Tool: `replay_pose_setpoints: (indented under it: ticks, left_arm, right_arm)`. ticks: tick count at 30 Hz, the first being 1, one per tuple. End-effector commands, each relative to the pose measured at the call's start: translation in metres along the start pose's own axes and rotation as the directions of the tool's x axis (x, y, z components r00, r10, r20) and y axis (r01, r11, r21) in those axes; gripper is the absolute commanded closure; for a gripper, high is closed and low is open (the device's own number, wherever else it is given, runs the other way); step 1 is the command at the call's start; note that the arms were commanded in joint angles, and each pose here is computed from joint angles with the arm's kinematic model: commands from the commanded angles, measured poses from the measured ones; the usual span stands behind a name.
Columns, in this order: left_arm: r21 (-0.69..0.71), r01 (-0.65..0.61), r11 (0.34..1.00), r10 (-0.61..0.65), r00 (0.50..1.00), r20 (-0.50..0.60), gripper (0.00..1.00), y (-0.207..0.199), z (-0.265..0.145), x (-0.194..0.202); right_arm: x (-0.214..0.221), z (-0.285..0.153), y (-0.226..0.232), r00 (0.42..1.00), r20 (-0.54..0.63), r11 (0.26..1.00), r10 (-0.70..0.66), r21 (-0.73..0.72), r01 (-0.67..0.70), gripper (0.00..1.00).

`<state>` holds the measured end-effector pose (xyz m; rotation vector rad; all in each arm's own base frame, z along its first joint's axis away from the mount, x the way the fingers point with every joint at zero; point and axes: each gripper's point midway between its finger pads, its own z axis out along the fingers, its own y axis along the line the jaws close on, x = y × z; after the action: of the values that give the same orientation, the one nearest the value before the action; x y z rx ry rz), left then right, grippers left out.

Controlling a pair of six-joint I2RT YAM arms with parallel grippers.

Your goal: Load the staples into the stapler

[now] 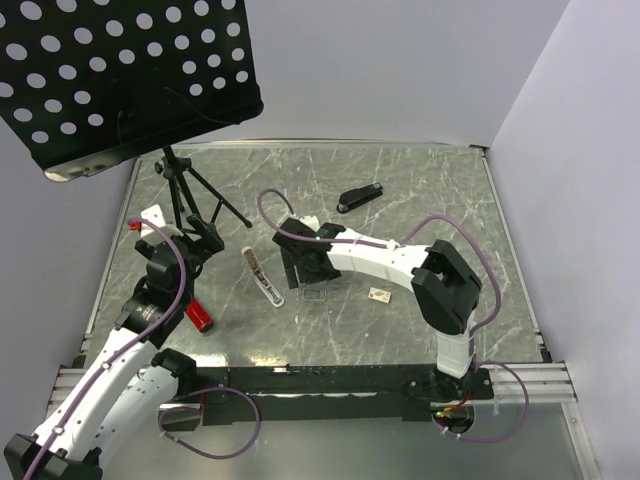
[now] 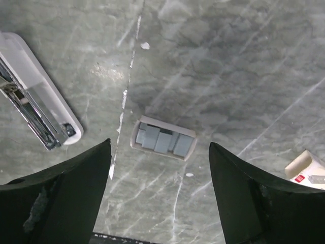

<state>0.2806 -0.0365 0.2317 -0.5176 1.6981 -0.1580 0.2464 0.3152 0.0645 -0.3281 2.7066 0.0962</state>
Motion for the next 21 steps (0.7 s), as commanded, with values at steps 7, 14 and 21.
replay_pose_setpoints:
  ticks: [7, 14, 21]
  left_arm:
    - [-0.063, 0.01, 0.998, -0.006, 0.998, 0.059, 0.01, 0.011, 0.0, -0.014]
    - [-0.056, 0.012, 0.998, -0.008, 0.998, 0.059, 0.01, 0.01, 0.001, -0.014]
    - [-0.05, 0.01, 0.999, -0.007, 0.999, 0.053, 0.01, 0.009, 0.002, -0.012]
  right_arm:
    - [0.001, 0.014, 0.001, 0.995, -0.04, 0.991, -0.096, 0.085, 0.099, 0.09]
    - [0.017, 0.023, -0.014, 0.988, -0.081, 0.982, -0.128, 0.126, 0.138, 0.08]
    - [0.027, 0.015, -0.044, 0.987, -0.093, 0.975, -0.131, 0.169, 0.146, 0.07]
